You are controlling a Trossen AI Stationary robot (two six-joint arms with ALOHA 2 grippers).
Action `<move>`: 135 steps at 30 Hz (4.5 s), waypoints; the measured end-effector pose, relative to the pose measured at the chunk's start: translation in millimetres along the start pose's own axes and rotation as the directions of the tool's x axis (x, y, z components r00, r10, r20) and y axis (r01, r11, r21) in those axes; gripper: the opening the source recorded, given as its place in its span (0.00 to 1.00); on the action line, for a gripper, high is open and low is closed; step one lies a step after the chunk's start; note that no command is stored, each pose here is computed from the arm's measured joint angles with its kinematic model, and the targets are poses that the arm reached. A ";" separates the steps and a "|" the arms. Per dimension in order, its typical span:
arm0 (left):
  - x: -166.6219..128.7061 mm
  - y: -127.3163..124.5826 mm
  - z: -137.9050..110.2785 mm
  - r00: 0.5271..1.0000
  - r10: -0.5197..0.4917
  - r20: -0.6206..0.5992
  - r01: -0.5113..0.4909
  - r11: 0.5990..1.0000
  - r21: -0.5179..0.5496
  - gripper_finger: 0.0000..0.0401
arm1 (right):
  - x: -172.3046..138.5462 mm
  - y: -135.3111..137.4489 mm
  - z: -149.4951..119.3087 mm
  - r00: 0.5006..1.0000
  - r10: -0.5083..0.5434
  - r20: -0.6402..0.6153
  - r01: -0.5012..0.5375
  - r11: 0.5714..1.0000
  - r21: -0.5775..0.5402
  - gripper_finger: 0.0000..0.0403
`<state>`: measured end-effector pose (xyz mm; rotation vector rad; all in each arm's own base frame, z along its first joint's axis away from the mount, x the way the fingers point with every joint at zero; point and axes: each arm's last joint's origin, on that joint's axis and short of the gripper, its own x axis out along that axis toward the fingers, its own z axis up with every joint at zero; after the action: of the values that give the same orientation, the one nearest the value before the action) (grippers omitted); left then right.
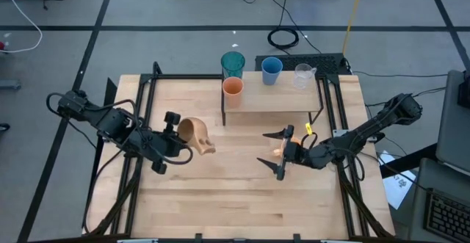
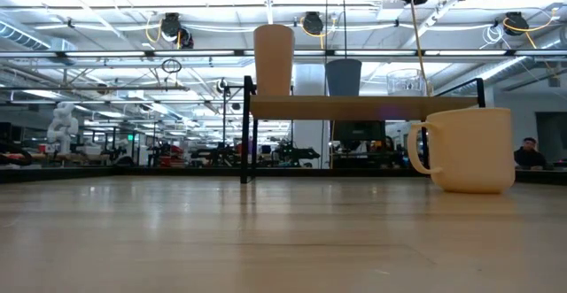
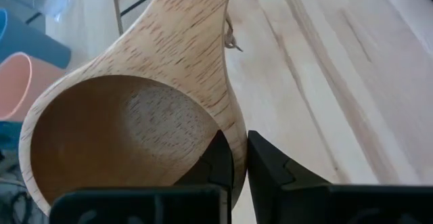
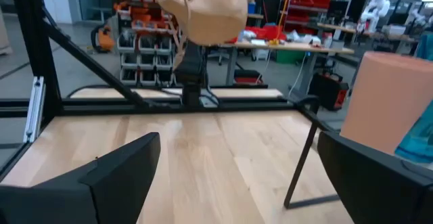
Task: Stack small to large cups/mugs on shelf
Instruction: Put the wooden mug on the shelf
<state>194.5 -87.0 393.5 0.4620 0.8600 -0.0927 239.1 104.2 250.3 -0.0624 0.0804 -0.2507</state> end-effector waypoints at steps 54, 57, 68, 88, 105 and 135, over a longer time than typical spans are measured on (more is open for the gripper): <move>51.6 12.7 10.8 0.967 -0.229 -0.113 0.139 0.841 -0.522 0.05 | 133.7 39.4 58.7 0.997 0.033 0.073 -0.031 0.999 -0.033 0.65; 51.6 12.7 10.9 0.967 -0.227 -0.112 0.143 0.855 -0.498 0.05 | 136.5 35.1 56.5 0.998 0.028 0.052 -0.027 0.999 -0.029 0.62; 51.8 13.1 12.6 0.970 -0.222 -0.095 0.149 0.859 -0.490 0.05 | 143.0 25.4 51.9 0.999 0.050 0.012 -0.050 0.999 -0.002 0.41; 51.9 13.2 13.3 0.972 -0.219 -0.088 0.152 0.865 -0.478 0.14 | 144.0 24.3 50.6 0.997 0.076 -0.001 -0.076 0.997 -0.006 0.21; 48.6 15.0 18.8 0.991 -0.127 -0.027 0.104 0.897 -0.430 0.48 | 141.4 23.1 46.5 0.995 0.074 -0.064 -0.076 0.997 -0.033 0.21; 27.4 5.0 -7.3 0.990 0.141 0.009 -0.125 0.899 -0.420 0.50 | -6.8 5.3 68.2 0.981 -0.119 -0.151 0.122 0.992 0.013 0.21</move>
<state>208.6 -76.5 370.6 0.1115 0.7806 0.2078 239.8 114.6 318.3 -0.0265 0.2240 -0.3773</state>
